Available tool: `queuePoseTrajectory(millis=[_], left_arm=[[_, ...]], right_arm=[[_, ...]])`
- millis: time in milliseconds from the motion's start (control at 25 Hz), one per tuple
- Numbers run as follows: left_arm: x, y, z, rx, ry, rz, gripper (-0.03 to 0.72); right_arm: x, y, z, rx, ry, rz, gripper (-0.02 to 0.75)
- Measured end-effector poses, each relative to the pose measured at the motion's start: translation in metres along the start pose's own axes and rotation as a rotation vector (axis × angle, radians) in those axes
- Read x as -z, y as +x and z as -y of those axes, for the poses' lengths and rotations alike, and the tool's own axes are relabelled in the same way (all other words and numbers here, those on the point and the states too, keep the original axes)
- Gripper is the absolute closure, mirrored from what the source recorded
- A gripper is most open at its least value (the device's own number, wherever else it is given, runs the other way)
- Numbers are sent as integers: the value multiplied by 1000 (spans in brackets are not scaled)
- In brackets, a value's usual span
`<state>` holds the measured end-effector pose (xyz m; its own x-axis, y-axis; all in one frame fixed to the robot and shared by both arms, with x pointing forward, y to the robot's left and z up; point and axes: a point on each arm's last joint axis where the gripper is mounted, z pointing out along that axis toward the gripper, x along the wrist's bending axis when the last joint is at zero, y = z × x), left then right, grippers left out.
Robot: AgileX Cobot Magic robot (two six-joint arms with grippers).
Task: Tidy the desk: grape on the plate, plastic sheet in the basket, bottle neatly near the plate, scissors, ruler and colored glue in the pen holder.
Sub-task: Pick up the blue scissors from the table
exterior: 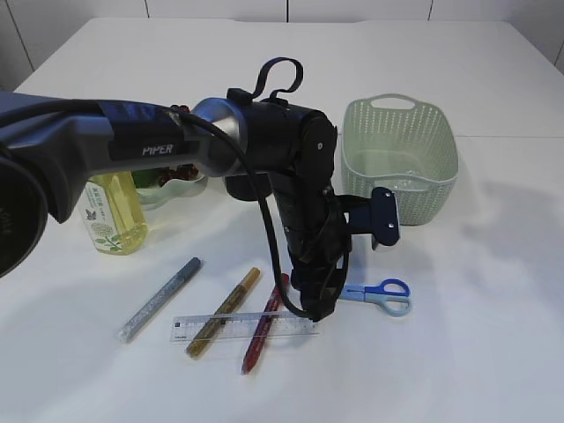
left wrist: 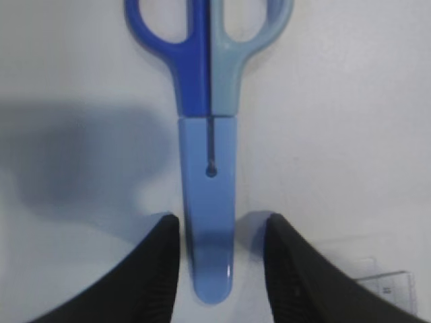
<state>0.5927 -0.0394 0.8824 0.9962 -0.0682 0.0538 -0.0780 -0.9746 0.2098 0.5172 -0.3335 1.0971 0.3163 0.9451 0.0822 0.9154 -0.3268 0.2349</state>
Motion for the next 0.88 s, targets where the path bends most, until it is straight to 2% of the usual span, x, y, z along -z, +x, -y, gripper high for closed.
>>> queuePoseTrajectory(millis=[880], left_arm=[[0, -2, 1, 1, 11, 19, 379]], right_arm=[[0, 0, 0, 0, 0, 0, 262]])
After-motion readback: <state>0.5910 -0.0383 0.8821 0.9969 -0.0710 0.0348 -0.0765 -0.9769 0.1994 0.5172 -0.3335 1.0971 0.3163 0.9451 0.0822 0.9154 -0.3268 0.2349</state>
